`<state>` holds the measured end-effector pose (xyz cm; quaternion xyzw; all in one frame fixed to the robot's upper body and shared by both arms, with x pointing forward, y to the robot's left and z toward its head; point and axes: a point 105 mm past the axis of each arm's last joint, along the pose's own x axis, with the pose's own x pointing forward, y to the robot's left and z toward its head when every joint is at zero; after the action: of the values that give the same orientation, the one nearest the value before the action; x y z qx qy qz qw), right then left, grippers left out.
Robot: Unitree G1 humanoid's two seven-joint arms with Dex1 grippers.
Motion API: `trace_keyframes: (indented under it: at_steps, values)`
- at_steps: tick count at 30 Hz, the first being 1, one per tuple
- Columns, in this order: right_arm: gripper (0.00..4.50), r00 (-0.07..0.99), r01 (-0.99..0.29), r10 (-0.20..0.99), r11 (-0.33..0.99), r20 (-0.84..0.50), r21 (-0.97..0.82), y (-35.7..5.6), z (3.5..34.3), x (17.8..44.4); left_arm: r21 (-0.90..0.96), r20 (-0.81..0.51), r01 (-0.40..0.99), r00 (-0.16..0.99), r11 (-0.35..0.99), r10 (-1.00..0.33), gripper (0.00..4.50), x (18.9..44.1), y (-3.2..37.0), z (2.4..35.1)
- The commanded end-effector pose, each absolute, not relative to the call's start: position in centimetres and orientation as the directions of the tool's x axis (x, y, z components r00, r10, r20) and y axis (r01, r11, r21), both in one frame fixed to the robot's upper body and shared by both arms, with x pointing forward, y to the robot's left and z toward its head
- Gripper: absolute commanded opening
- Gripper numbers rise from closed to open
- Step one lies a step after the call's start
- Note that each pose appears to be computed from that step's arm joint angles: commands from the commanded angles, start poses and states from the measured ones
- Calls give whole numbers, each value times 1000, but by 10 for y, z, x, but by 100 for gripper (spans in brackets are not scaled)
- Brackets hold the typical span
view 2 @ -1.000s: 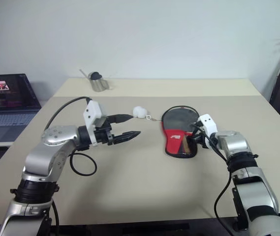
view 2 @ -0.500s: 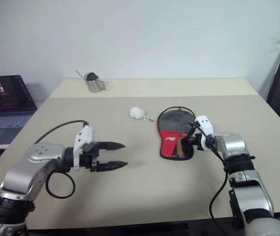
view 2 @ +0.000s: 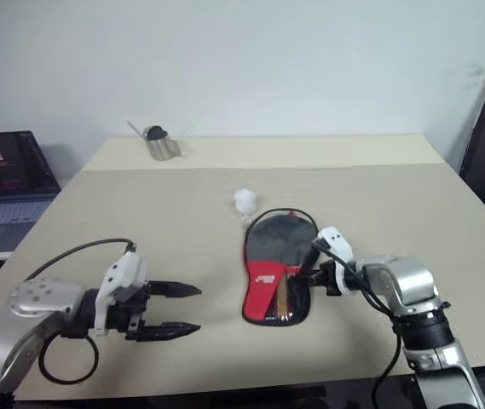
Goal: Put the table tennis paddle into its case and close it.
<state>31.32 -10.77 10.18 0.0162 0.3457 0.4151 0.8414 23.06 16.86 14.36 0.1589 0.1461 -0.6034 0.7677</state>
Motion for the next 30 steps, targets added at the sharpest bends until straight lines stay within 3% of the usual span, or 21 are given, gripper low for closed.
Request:
trace_keyframes:
  at_steps: [1, 14, 30]
  values:
    - [2, 408, -696, 719, 644, -563, 318, -114, 110, 296, 93, -406, 980, 198, 175, -892, 352, 222, 164, 154]
    - [2, 341, -672, 694, 651, -634, 352, -129, 94, 255, 53, -405, 990, 138, 128, -904, 352, 213, 158, 150]
    - [2, 296, -707, 674, 631, -677, 319, -138, 86, 243, 46, -404, 992, 129, 121, -906, 352, 209, 157, 148]
